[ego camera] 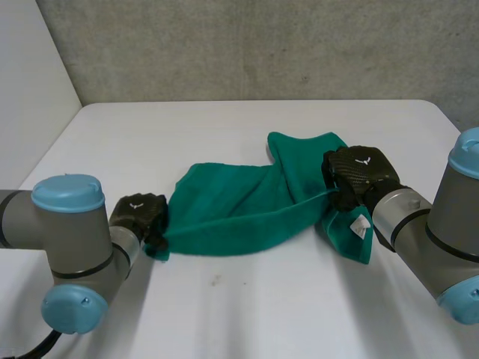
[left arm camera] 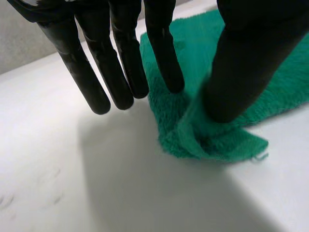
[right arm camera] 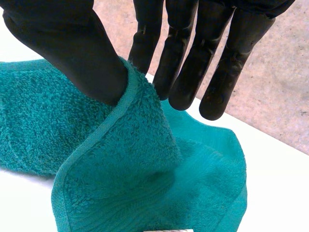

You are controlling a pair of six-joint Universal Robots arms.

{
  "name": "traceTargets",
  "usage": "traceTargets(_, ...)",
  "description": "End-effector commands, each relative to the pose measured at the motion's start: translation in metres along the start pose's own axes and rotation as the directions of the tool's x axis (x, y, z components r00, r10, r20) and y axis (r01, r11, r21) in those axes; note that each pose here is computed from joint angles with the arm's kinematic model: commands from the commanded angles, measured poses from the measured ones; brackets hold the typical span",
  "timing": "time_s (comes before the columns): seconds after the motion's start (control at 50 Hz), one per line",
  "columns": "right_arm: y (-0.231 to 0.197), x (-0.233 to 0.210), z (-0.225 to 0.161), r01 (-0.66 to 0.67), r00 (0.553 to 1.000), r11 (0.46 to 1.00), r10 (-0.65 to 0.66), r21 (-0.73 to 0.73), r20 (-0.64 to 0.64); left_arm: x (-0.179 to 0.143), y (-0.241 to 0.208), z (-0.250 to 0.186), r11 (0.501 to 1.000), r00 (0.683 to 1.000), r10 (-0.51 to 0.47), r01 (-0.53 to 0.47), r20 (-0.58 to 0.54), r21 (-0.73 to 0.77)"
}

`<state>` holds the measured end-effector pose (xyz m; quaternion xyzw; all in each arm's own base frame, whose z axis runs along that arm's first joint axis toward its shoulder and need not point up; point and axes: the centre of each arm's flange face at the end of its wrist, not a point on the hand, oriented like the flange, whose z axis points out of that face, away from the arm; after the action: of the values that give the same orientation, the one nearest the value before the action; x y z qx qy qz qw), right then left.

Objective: Fold the towel.

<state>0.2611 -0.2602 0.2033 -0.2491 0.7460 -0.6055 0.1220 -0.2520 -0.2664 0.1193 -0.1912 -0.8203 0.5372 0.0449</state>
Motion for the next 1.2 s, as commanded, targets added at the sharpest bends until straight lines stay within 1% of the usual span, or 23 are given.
traceTargets(0.02,0.0,0.0,0.0,0.0,1.0,1.0,0.0,0.001,0.001,0.007,-0.008,0.005,0.999,0.997,0.0,0.004,-0.074,0.047)
traceTargets(0.2,-0.005,0.003,0.001,0.011,1.0,1.0,-0.011,0.012,-0.007,0.008,-0.003,0.01,1.0,0.997,0.007,-0.005,-0.078,0.025)
traceTargets(0.26,-0.01,0.003,0.002,0.019,1.0,1.0,-0.019,0.022,-0.009,0.001,-0.011,0.008,0.999,0.998,0.001,0.002,-0.057,0.044)
traceTargets(0.3,-0.019,0.004,-0.001,0.031,0.999,0.999,-0.031,0.031,-0.009,-0.01,-0.032,-0.002,0.996,1.0,-0.011,0.014,-0.029,0.091)
traceTargets(0.4,-0.062,0.006,-0.031,0.155,0.988,0.986,-0.154,0.063,-0.02,-0.023,-0.078,-0.046,0.98,1.0,-0.015,0.015,-0.004,0.199)
traceTargets(0.46,-0.081,0.005,-0.055,0.277,0.961,0.96,-0.277,0.046,-0.018,-0.026,-0.107,-0.084,0.96,1.0,-0.001,0.0,0.001,0.28)
traceTargets(0.48,-0.083,0.004,-0.064,0.339,0.941,0.941,-0.339,0.018,-0.007,-0.027,-0.114,-0.094,0.954,1.0,0.004,-0.004,0.002,0.3)
traceTargets(0.54,-0.078,0.002,-0.077,0.426,0.905,0.903,-0.425,-0.049,0.035,-0.03,-0.123,-0.125,0.948,0.999,0.033,-0.034,0.009,0.316)
traceTargets(0.64,-0.054,-0.005,-0.093,0.564,0.824,0.806,-0.538,-0.181,0.176,-0.029,-0.11,-0.139,0.965,0.992,0.127,-0.127,0.016,0.229)
traceTargets(0.66,-0.051,-0.006,-0.094,0.573,0.818,0.798,-0.542,-0.189,0.192,-0.028,-0.102,-0.137,0.97,0.988,0.154,-0.153,0.009,0.19)
traceTargets(0.76,-0.02,-0.01,-0.08,0.58,0.811,0.769,-0.514,-0.267,0.281,-0.024,-0.077,-0.117,0.978,0.98,0.198,-0.196,-0.017,0.075)
traceTargets(0.82,0.0,-0.012,-0.064,0.576,0.812,0.752,-0.481,-0.321,0.332,-0.018,-0.049,-0.087,0.974,0.975,0.214,-0.218,-0.059,-0.055)
traceTargets(0.86,0.005,-0.013,-0.06,0.576,0.812,0.749,-0.475,-0.329,0.339,-0.018,-0.045,-0.081,0.973,0.975,0.214,-0.219,-0.064,-0.07)
traceTargets(0.9,0.013,-0.012,-0.042,0.573,0.814,0.748,-0.471,-0.334,0.339,-0.016,-0.037,-0.06,0.971,0.974,0.214,-0.221,-0.072,-0.096)
traceTargets(0.96,0.014,-0.009,-0.025,0.57,0.818,0.755,-0.486,-0.323,0.307,-0.016,-0.038,-0.033,0.972,0.975,0.216,-0.219,-0.051,-0.083)
traceTargets(0.98,0.012,-0.006,-0.018,0.569,0.82,0.759,-0.494,-0.316,0.289,-0.018,-0.048,-0.02,0.975,0.976,0.216,-0.217,-0.02,-0.048)
traceTargets(1.02,0.0,0.002,0.002,0.549,0.836,0.785,-0.514,-0.286,0.193,-0.02,-0.063,-0.009,0.977,0.977,0.214,-0.214,0.019,0.001)
traceTargets(1.08,-0.039,0.016,0.022,0.491,0.866,0.852,-0.5,-0.183,0.0,-0.026,-0.097,0.0,0.972,0.976,0.2,-0.208,0.082,0.109)
traceTargets(1.1,-0.063,0.023,0.031,0.457,0.878,0.884,-0.466,-0.098,-0.109,-0.03,-0.126,0.002,0.957,0.976,0.177,-0.2,0.124,0.208)
traceTargets(1.12,-0.076,0.026,0.033,0.441,0.882,0.896,-0.443,-0.047,-0.16,-0.035,-0.159,0.001,0.925,0.976,0.139,-0.188,0.166,0.331)
traceTargets(1.16,-0.103,0.032,0.036,0.415,0.887,0.907,-0.386,0.069,-0.255,-0.038,-0.193,-0.007,0.867,0.975,0.099,-0.183,0.2,0.464)
traceTargets(1.18,-0.135,0.037,0.028,0.404,0.884,0.893,-0.325,0.2,-0.337,-0.04,-0.209,-0.014,0.83,0.973,0.076,-0.182,0.216,0.527)
traceTargets(1.2,-0.15,0.039,0.021,0.4,0.883,0.878,-0.293,0.263,-0.366,-0.045,-0.236,-0.031,0.747,0.97,0.028,-0.181,0.241,0.64)
